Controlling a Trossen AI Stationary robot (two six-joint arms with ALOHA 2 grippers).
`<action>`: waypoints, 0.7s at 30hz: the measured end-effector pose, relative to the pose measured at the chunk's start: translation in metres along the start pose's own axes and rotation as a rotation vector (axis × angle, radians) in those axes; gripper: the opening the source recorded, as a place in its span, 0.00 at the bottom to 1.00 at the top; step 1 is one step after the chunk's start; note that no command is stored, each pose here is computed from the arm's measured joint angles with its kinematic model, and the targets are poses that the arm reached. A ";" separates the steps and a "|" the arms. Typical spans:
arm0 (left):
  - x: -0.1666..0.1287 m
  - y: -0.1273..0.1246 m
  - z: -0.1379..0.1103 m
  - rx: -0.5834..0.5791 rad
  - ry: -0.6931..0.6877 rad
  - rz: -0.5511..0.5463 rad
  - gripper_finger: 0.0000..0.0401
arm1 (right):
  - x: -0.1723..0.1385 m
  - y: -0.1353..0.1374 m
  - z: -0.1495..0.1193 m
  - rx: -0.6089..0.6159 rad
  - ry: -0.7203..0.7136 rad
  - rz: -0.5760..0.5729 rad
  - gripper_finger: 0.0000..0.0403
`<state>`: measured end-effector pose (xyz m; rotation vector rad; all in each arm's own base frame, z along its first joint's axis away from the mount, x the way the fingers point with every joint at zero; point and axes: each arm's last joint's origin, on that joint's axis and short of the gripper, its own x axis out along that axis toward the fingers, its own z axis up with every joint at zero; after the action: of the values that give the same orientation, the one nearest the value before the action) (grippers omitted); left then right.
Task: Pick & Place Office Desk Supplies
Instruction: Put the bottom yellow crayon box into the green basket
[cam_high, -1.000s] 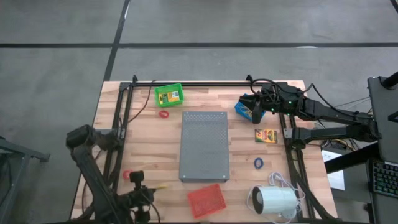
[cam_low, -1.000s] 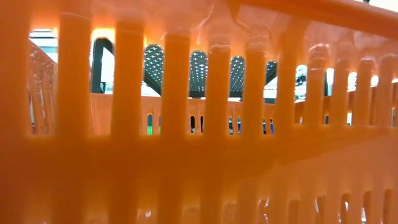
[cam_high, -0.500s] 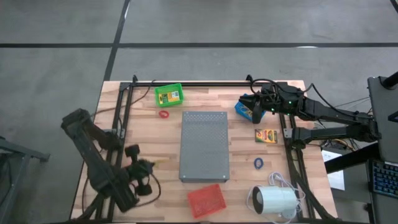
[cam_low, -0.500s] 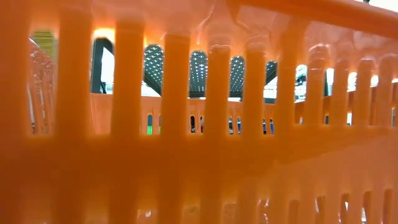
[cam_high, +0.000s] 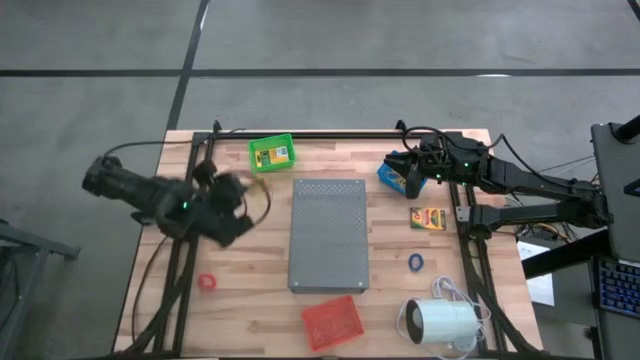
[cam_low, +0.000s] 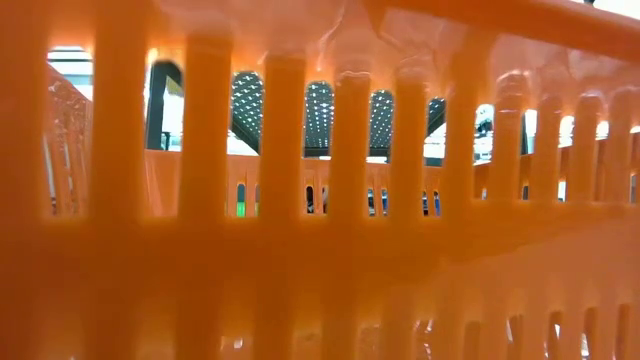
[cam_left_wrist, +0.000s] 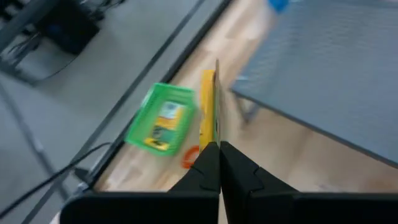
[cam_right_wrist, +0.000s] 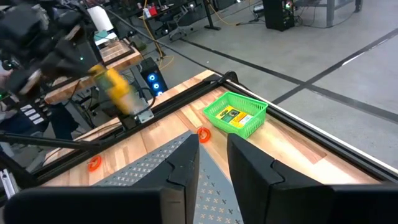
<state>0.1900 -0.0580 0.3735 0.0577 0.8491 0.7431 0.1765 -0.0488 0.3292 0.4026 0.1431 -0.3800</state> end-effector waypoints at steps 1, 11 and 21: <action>0.006 0.006 0.004 -0.012 0.014 0.021 0.00 | 0.000 0.000 0.000 0.000 0.001 0.000 0.21; 0.064 0.059 0.035 -0.194 0.190 0.071 0.00 | 0.000 0.000 0.000 0.000 0.000 0.000 0.18; 0.114 0.107 0.052 -0.325 0.255 -0.027 0.00 | 0.000 0.000 0.000 0.000 0.001 -0.001 0.18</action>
<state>0.2138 0.1044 0.3688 -0.3442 0.9584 0.8660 0.1768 -0.0489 0.3291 0.4027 0.1443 -0.3803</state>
